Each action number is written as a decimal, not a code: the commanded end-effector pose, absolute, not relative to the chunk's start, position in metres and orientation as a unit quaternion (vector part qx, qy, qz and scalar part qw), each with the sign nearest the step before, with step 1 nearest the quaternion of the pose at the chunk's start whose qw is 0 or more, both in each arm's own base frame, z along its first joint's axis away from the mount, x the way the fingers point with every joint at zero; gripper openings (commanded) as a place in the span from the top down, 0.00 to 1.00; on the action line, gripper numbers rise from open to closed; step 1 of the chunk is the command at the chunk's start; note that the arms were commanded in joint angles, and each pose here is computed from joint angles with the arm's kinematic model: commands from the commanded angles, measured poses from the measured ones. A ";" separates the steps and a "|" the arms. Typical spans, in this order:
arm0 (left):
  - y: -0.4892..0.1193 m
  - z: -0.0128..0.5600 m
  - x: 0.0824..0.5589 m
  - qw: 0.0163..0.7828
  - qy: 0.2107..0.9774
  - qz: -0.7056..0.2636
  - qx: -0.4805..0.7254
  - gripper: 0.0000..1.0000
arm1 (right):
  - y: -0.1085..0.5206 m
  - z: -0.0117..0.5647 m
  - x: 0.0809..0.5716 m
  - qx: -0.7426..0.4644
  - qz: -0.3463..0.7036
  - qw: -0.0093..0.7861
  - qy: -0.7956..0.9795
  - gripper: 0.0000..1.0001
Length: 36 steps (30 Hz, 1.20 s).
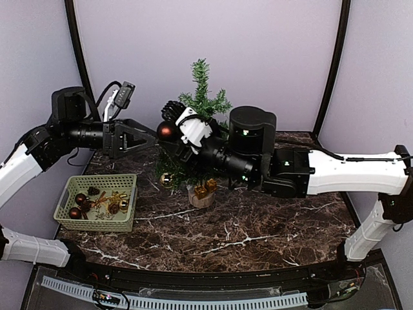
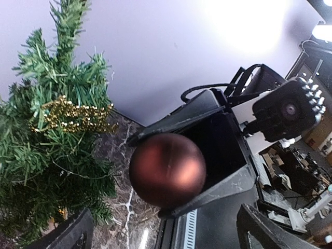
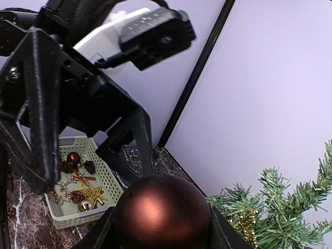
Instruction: Decorate the small christmas tree
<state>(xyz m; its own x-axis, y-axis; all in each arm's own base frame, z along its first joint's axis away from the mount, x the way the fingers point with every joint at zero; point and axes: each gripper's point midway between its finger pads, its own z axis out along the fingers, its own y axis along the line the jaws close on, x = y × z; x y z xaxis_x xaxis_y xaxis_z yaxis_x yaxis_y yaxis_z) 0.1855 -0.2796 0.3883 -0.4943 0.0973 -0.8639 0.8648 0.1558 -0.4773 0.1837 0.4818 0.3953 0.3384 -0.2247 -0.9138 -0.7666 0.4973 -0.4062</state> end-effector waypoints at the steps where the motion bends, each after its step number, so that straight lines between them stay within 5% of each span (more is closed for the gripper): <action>1: -0.270 0.407 0.199 0.458 0.640 -0.523 0.329 0.01 | 0.461 0.430 0.192 -0.391 0.200 0.713 0.547 0.52; 7: -0.279 0.402 0.199 0.448 0.613 -0.558 0.334 0.06 | 0.450 0.455 0.201 -0.350 0.208 0.734 0.543 0.52; 13: -0.290 0.398 0.204 0.433 0.602 -0.582 0.336 0.25 | 0.451 0.470 0.213 -0.324 0.212 0.747 0.540 0.54; 23: -0.303 0.412 0.206 0.423 0.563 -0.618 0.349 0.43 | 0.451 0.487 0.229 -0.292 0.223 0.758 0.539 0.55; 36: -0.315 0.426 0.207 0.411 0.532 -0.643 0.367 0.47 | 0.454 0.490 0.234 -0.283 0.246 0.757 0.536 0.55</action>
<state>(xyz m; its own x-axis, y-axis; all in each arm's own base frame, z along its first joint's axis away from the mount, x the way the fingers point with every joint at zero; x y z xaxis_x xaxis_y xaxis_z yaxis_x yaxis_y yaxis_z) 0.2190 -0.3161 0.3981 -0.4585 -0.1047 -0.8825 0.8885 -0.0314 -0.4579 0.2325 0.4578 0.4663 0.2951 -0.0211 -0.9552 -0.6713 0.7068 -0.2230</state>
